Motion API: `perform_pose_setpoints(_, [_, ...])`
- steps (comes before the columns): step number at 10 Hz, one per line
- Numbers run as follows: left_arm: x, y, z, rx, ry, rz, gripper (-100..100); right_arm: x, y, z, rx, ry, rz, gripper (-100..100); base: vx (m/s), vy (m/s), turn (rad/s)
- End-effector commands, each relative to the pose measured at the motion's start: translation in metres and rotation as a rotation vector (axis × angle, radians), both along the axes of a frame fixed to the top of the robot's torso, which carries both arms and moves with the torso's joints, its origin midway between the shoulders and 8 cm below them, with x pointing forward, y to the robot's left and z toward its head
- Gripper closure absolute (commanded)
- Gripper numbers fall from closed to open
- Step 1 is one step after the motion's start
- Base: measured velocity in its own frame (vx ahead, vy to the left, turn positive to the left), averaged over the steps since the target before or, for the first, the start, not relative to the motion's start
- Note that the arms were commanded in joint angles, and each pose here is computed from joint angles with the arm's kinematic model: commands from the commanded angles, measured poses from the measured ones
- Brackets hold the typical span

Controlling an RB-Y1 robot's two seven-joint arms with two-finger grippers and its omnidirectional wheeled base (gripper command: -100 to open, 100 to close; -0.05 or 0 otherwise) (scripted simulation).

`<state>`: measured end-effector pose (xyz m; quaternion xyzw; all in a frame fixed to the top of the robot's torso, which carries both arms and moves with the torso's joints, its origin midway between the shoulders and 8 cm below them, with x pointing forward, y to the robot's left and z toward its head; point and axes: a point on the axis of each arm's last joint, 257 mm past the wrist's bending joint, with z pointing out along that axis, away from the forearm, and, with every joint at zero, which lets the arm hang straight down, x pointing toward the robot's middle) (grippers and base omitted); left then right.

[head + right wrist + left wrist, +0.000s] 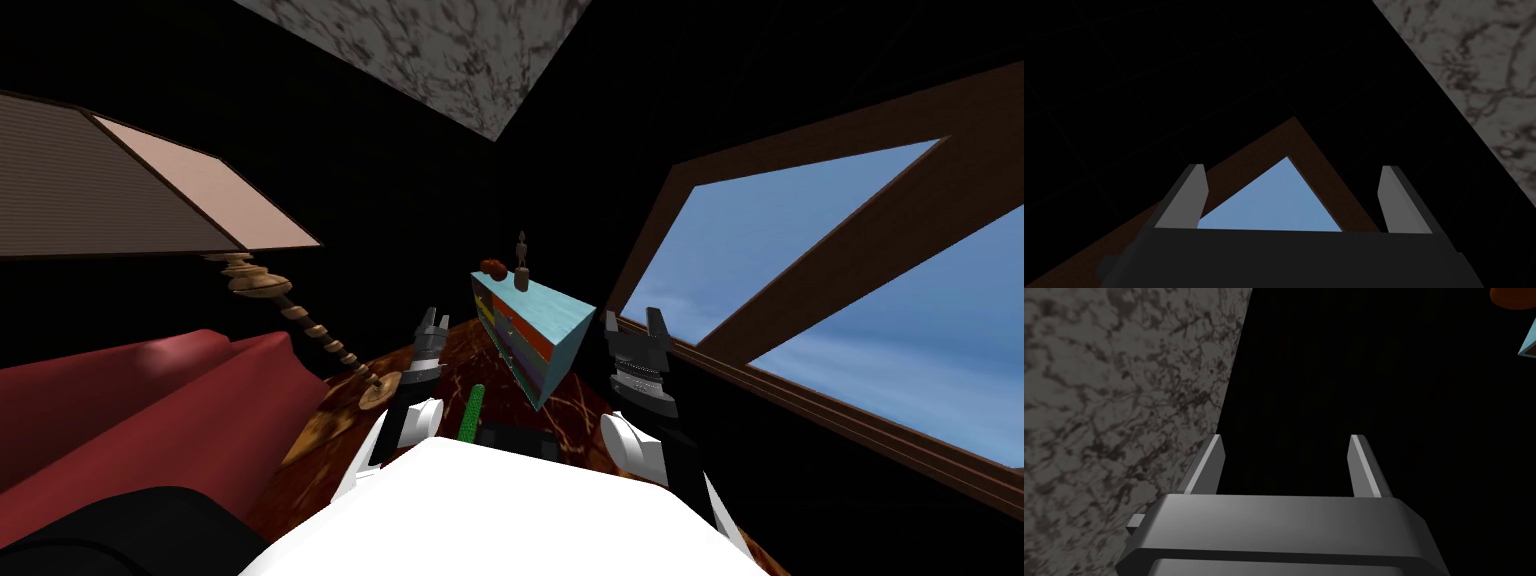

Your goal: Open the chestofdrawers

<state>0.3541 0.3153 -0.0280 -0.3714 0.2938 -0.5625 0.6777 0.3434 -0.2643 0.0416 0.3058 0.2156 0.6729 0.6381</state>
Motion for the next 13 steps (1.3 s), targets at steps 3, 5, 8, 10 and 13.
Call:
perform_pose_setpoints(3, [0.000, 0.000, 0.000, 0.000, 0.000, 0.000, 0, 0.000, 0.000, 0.000, 0.000, 0.000, 0.000, 0, 0.000, 0.000, 0.000])
perform_pose_setpoints(5, [0.004, -0.005, -0.002, 0.029, 0.016, -0.024, -100, 0.000, 0.000, 0.000, 0.000, 0.000, 0.000, 0, 0.007, 0.000, -0.015])
perform_pose_setpoints(8, [0.015, -0.015, -0.010, 0.076, 0.065, -0.074, -100, 0.000, 0.000, 0.000, 0.000, 0.001, 0.000, 0, 0.025, 0.006, -0.067])
perform_pose_setpoints(10, [0.025, -0.023, -0.019, 0.093, 0.107, -0.104, -100, 0.000, 0.000, 0.000, 0.000, 0.001, 0.000, 0, 0.045, 0.013, -0.094])
perform_pose_setpoints(13, [0.040, -0.033, -0.036, 0.102, 0.176, -0.141, -100, 0.000, 0.000, 0.000, 0.000, 0.001, 0.000, 0, 0.047, 0.016, -0.106])
